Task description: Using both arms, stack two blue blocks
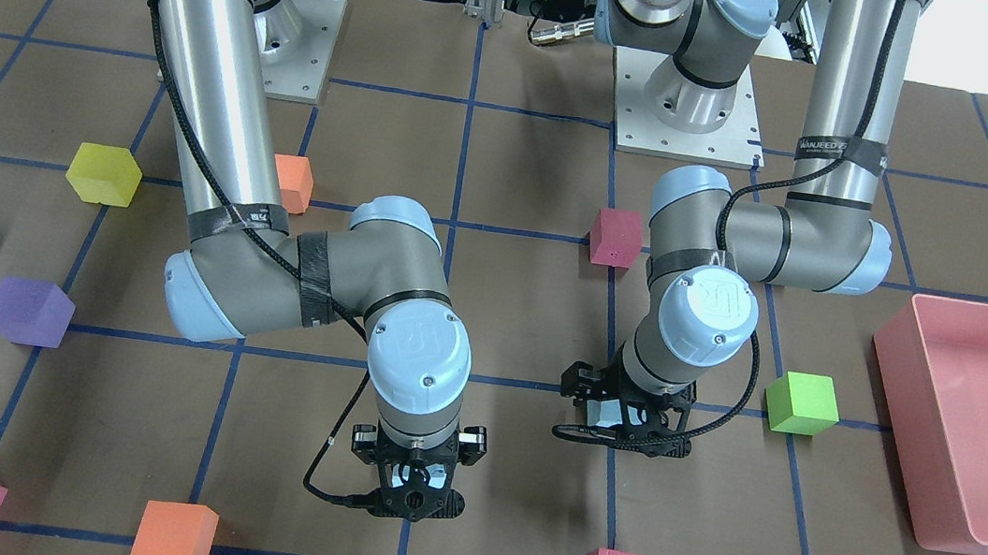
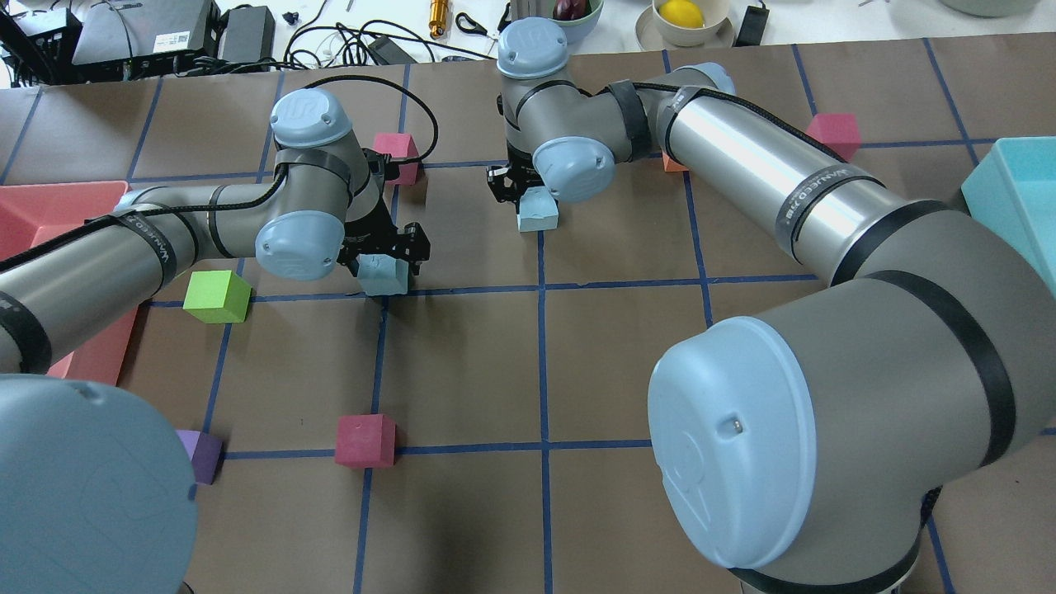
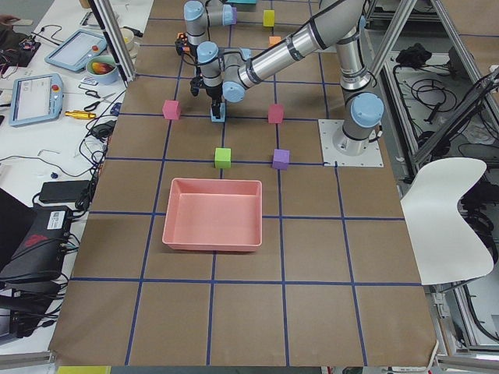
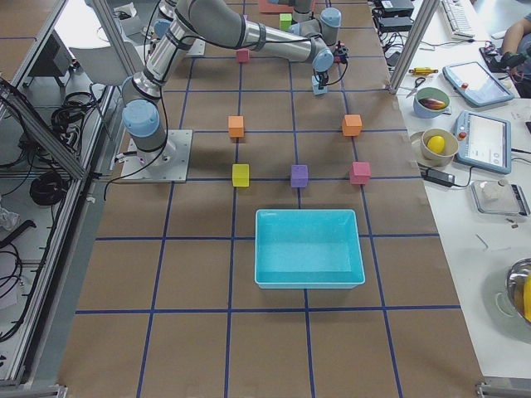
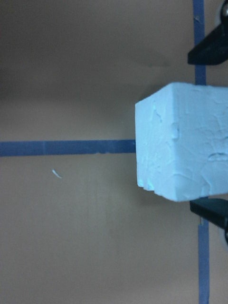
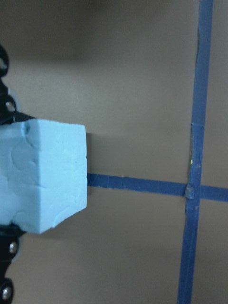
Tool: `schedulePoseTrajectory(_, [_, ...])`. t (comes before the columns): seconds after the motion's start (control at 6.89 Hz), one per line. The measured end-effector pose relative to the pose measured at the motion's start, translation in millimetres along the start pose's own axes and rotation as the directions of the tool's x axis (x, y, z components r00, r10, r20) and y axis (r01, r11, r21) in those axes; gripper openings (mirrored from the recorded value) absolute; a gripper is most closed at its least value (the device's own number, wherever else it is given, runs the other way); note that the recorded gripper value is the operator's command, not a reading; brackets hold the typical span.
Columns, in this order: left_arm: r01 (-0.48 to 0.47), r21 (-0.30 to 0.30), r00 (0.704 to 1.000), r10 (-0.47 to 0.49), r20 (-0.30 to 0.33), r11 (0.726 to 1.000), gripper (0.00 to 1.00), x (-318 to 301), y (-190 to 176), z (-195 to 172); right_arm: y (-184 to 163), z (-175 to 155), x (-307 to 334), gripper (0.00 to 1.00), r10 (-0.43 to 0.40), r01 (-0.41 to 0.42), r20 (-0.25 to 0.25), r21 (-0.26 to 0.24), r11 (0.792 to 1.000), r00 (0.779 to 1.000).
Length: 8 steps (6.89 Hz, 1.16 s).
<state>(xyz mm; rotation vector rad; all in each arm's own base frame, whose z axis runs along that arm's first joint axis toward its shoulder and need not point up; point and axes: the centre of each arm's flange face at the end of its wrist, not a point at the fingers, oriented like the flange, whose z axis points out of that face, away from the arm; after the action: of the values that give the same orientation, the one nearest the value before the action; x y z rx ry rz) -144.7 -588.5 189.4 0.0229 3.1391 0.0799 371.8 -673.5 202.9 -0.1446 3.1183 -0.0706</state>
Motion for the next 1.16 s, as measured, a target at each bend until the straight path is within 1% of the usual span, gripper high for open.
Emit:
schedulePoseTrajectory(0.15, [-0.001, 0.012, 1.000, 0.001, -0.003, 1.000, 0.45, 0.1, -1.0, -0.4, -1.3, 2.1, -0.1, 1.00, 0.002, -0.002, -0.002, -0.001, 1.000, 1.000])
schedulePoseTrajectory(0.29, [-0.001, 0.017, 1.000, 0.001, -0.003, 1.000, 0.22, 0.0, -1.7, -0.8, -1.9, 2.3, 0.5, 1.00, 0.002, -0.002, -0.003, -0.001, 1.000, 1.000])
schedulePoseTrajectory(0.44, [-0.001, 0.021, 1.000, 0.001, -0.002, 1.000, 0.14, -0.1, -2.5, -2.1, -4.4, -3.7, 5.6, 1.00, 0.008, -0.008, -0.001, 0.006, 1.000, 1.000])
schedulePoseTrajectory(0.58, [-0.001, 0.033, 1.000, 0.001, -0.001, 0.999, 0.13, -0.3, -4.2, -7.5, -10.2, -19.4, 21.1, 1.00, 0.028, -0.028, 0.006, 0.022, 0.999, 1.000])
schedulePoseTrajectory(0.73, [-0.001, 0.058, 1.000, 0.001, -0.002, 0.998, 0.13, 0.2, -8.8, -19.9, -15.2, -48.7, 45.8, 1.00, 0.060, -0.060, 0.014, 0.036, 0.998, 0.998])
schedulePoseTrajectory(0.87, [-0.002, 0.083, 1.000, 0.003, -0.006, 0.997, 0.12, 3.1, -18.1, -35.5, -11.3, -92.7, 70.9, 1.00, 0.087, -0.088, 0.014, 0.036, 0.995, 0.996])
schedulePoseTrajectory(1.02, [-0.006, 0.099, 1.000, 0.007, -0.009, 0.995, 0.12, 9.4, -29.6, -53.0, 3.6, -145.1, 93.4, 1.00, 0.102, -0.102, 0.010, 0.025, 0.994, 0.995])
schedulePoseTrajectory(1.16, [-0.014, 0.109, 1.000, 0.015, -0.011, 0.994, 0.12, 20.2, -41.8, -72.5, 25.4, -193.4, 116.0, 1.00, 0.108, -0.108, 0.004, -0.001, 0.994, 0.994])
